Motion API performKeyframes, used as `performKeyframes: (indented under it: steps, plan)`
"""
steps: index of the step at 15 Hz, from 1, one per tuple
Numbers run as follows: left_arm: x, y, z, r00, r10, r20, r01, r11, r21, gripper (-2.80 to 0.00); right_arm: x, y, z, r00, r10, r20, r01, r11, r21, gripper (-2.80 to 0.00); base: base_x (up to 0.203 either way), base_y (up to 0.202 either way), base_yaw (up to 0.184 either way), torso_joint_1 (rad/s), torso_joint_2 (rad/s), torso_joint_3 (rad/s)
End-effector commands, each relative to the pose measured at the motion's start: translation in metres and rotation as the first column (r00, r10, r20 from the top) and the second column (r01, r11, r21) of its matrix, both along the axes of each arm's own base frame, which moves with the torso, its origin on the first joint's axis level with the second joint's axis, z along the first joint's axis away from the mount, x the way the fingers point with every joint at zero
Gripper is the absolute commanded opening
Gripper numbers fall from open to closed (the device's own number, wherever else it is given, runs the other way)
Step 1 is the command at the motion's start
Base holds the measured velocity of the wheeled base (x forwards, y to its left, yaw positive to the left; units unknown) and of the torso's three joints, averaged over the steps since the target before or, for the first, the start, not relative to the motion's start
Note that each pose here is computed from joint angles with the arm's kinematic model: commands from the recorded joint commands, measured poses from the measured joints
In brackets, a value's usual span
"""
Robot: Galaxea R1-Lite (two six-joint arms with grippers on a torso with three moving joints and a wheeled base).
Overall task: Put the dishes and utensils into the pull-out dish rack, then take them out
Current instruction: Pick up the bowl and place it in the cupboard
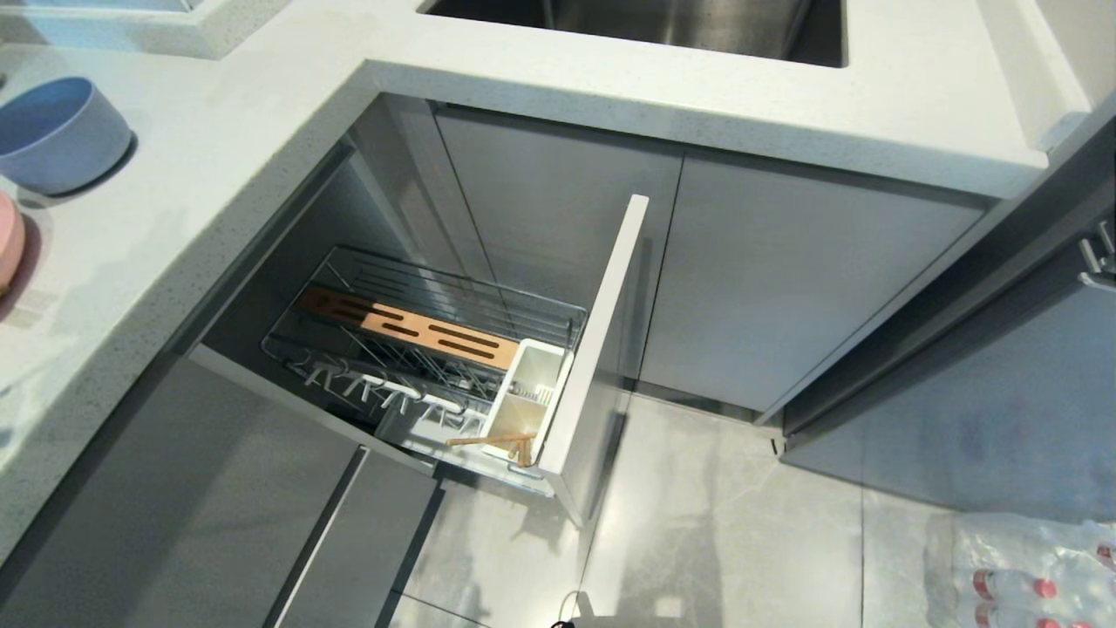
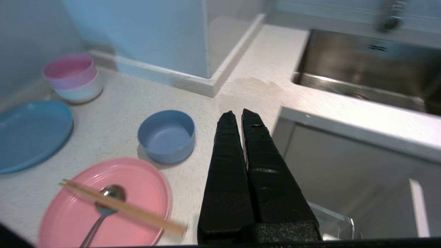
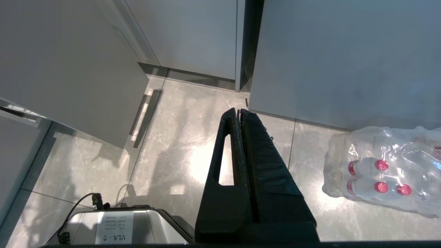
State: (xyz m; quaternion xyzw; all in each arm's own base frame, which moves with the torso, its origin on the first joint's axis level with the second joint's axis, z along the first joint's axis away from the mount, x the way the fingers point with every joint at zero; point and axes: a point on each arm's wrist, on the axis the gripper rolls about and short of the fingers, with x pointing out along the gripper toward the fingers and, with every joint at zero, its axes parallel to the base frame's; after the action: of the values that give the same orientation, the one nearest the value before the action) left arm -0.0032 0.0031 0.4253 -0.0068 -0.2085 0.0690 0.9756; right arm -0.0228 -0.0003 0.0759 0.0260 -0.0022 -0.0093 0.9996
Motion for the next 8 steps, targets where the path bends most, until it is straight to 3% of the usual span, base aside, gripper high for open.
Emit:
performKeyframes:
  steps: [1, 3, 5, 7, 8]
  plan:
    - [0.098, 0.000, 0.016, 0.989, 0.033, -0.142, -0.041, 0.997, -0.059, -2.80, 0.000, 0.000, 0.000, 1.000, -0.001, 0.000, 0.001, 1.000, 0.000, -2.80, 0.000, 0.000, 0.000, 0.000, 0.00, 0.000]
    - [0.165, -0.001, 0.022, 0.978, 0.088, -0.189, -0.119, 0.981, -0.156, -2.80, 0.000, 0.000, 0.000, 1.000, -0.001, 0.000, 0.001, 1.000, 0.000, -2.80, 0.000, 0.000, 0.000, 0.000, 0.00, 0.000]
    - [0.222, 0.000, 0.022, 0.963, 0.171, -0.210, -0.215, 0.954, -0.211, -2.80, 0.000, 0.000, 0.000, 1.000, 0.000, 0.001, 0.000, 1.000, 0.000, -2.80, 0.000, 0.000, 0.000, 0.000, 0.00, 0.000]
    - [0.272, 0.014, 0.011, 0.927, 0.293, -0.234, -0.343, 0.915, -0.212, -2.80, 0.000, 0.000, 0.000, 1.000, 0.000, 0.000, 0.000, 1.000, 0.000, -2.80, 0.000, 0.000, 0.000, 0.000, 0.00, 0.000]
    - [0.292, 0.032, 0.001, 0.895, 0.366, -0.257, -0.420, 0.885, -0.200, -2.80, 0.000, 0.000, 0.000, 1.000, -0.001, -0.001, 0.001, 1.000, 0.000, -2.80, 0.000, 0.000, 0.000, 0.000, 0.00, 0.000]
